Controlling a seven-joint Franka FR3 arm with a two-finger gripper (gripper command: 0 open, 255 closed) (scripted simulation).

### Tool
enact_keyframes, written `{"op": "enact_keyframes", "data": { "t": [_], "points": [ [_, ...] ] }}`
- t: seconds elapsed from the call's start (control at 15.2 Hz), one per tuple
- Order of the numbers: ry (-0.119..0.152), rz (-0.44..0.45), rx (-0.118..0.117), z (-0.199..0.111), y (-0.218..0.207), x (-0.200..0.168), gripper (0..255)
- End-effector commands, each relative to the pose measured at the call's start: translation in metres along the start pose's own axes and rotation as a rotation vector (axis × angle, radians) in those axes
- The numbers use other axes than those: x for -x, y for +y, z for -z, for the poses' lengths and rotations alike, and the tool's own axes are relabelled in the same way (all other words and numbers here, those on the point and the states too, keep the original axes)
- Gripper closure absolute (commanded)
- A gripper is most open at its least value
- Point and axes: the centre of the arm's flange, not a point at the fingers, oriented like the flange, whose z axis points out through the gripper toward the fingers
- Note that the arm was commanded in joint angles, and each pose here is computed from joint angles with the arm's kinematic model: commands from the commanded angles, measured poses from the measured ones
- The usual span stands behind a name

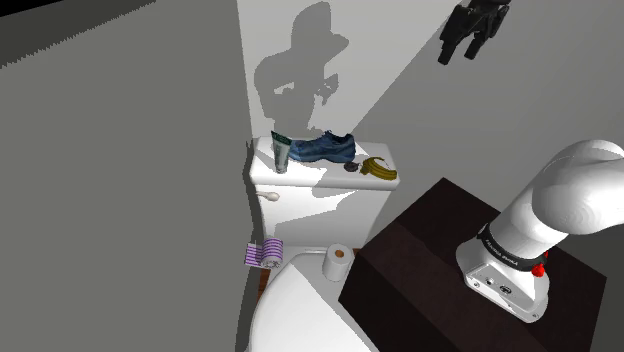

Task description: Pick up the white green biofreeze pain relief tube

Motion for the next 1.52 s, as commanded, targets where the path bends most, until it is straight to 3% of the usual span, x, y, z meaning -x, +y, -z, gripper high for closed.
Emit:
{"op": "enact_keyframes", "data": {
  "t": [0.0, 1.45],
  "points": [
    [0.0, 0.0, 0.0, 0.0, 0.0, 0.0, 0],
    [-0.007, 0.108, 0.028, -0.156, -0.187, -0.165, 0]
  ]
}}
